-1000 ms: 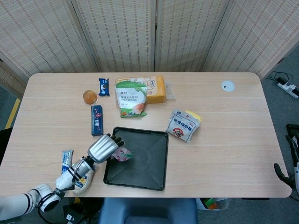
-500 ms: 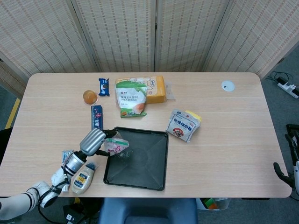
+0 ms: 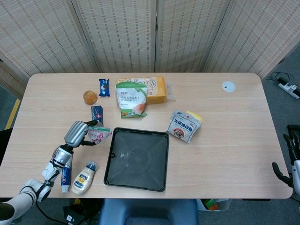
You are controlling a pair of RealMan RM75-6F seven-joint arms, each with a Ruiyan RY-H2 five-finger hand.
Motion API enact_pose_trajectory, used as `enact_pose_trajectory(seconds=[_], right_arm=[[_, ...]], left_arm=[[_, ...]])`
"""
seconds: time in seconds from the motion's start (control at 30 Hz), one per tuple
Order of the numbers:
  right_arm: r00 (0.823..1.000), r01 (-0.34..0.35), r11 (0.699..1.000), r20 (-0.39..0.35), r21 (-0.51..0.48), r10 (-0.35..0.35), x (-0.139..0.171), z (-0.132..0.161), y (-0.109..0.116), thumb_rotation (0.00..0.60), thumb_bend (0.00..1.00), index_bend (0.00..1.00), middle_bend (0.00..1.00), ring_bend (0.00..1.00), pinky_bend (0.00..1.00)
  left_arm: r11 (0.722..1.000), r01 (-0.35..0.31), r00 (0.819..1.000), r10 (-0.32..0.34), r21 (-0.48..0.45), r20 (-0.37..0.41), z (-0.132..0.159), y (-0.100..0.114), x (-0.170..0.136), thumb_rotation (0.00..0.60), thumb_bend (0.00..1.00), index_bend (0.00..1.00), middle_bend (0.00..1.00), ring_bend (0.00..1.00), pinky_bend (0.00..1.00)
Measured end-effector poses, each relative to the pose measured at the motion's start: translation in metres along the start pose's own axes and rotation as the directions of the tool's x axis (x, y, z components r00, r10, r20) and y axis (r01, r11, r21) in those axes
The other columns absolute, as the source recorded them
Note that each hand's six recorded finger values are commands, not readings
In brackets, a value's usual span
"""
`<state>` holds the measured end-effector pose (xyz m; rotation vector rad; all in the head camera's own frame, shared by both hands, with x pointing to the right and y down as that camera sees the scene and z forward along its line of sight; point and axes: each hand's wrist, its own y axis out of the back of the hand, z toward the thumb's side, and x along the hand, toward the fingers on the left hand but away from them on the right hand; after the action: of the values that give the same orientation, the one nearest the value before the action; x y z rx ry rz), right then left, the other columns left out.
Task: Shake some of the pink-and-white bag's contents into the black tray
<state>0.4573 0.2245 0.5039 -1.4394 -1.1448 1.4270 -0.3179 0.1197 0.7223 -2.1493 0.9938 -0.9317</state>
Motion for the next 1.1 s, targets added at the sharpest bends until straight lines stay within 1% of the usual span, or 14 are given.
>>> enact_pose_trajectory(seconds=[0.17, 0.3, 0.37, 0.57, 0.67, 0.73, 0.83, 0.93, 1.03, 1.1], right_arm=[[1.000, -0.004, 1.000, 0.002, 0.003, 0.004, 0.001, 0.001, 0.000, 0.600, 0.35, 0.00, 0.00, 0.03, 0.04], [1.000, -0.005, 1.000, 0.007, 0.003, 0.005, 0.002, 0.000, 0.000, 0.600, 0.35, 0.00, 0.00, 0.03, 0.04], [1.000, -0.006, 1.000, 0.008, 0.003, 0.006, 0.002, 0.000, 0.000, 0.600, 0.35, 0.00, 0.00, 0.03, 0.04], [1.000, -0.006, 1.000, 0.011, 0.005, 0.006, 0.003, -0.001, 0.000, 0.600, 0.35, 0.00, 0.00, 0.03, 0.04], [1.000, -0.005, 1.000, 0.014, 0.007, 0.005, 0.004, -0.001, 0.000, 0.600, 0.35, 0.00, 0.00, 0.03, 0.04], [1.000, -0.005, 1.000, 0.018, 0.007, 0.005, 0.005, -0.002, 0.001, 0.600, 0.35, 0.00, 0.00, 0.03, 0.04], [1.000, -0.006, 1.000, 0.021, 0.007, 0.005, 0.005, -0.003, 0.001, 0.600, 0.35, 0.00, 0.00, 0.03, 0.04], [1.000, -0.006, 1.000, 0.022, 0.007, 0.005, 0.006, -0.003, 0.001, 0.600, 0.35, 0.00, 0.00, 0.03, 0.04], [1.000, -0.003, 1.000, 0.022, 0.007, 0.003, 0.006, -0.003, 0.001, 0.600, 0.35, 0.00, 0.00, 0.03, 0.04], [1.000, -0.004, 1.000, 0.023, 0.007, 0.004, 0.006, -0.004, 0.001, 0.600, 0.35, 0.00, 0.00, 0.03, 0.04]], left_arm=[[0.999, 0.026, 0.999, -0.025, 0.046, -0.022, -0.011, -0.012, -0.002, 0.600, 0.49, 0.54, 0.76, 0.66, 0.70], [0.995, 0.057, 0.998, -0.055, 0.076, -0.028, -0.015, -0.023, -0.005, 0.600, 0.48, 0.54, 0.74, 0.66, 0.65], [0.994, 0.069, 0.997, -0.066, 0.083, -0.030, -0.015, -0.027, -0.006, 0.600, 0.48, 0.53, 0.73, 0.65, 0.64], [0.989, 0.087, 0.996, -0.083, 0.120, -0.040, -0.018, -0.034, -0.005, 0.600, 0.47, 0.50, 0.66, 0.60, 0.63], [0.987, 0.092, 0.995, -0.087, 0.133, -0.044, -0.019, -0.036, -0.003, 0.600, 0.45, 0.45, 0.55, 0.51, 0.60], [0.984, 0.099, 0.995, -0.094, 0.146, -0.044, -0.020, -0.037, -0.003, 0.600, 0.44, 0.39, 0.46, 0.43, 0.56], [0.982, 0.106, 0.994, -0.100, 0.158, -0.045, -0.020, -0.039, -0.003, 0.600, 0.43, 0.27, 0.31, 0.31, 0.48], [0.980, 0.109, 0.994, -0.103, 0.166, -0.049, -0.021, -0.041, -0.003, 0.600, 0.42, 0.17, 0.19, 0.22, 0.42], [0.978, 0.112, 0.993, -0.104, 0.177, -0.052, -0.021, -0.041, -0.003, 0.600, 0.41, 0.11, 0.13, 0.17, 0.37], [0.976, 0.116, 0.993, -0.108, 0.182, -0.056, -0.022, -0.042, -0.003, 0.600, 0.41, 0.08, 0.11, 0.15, 0.36]])
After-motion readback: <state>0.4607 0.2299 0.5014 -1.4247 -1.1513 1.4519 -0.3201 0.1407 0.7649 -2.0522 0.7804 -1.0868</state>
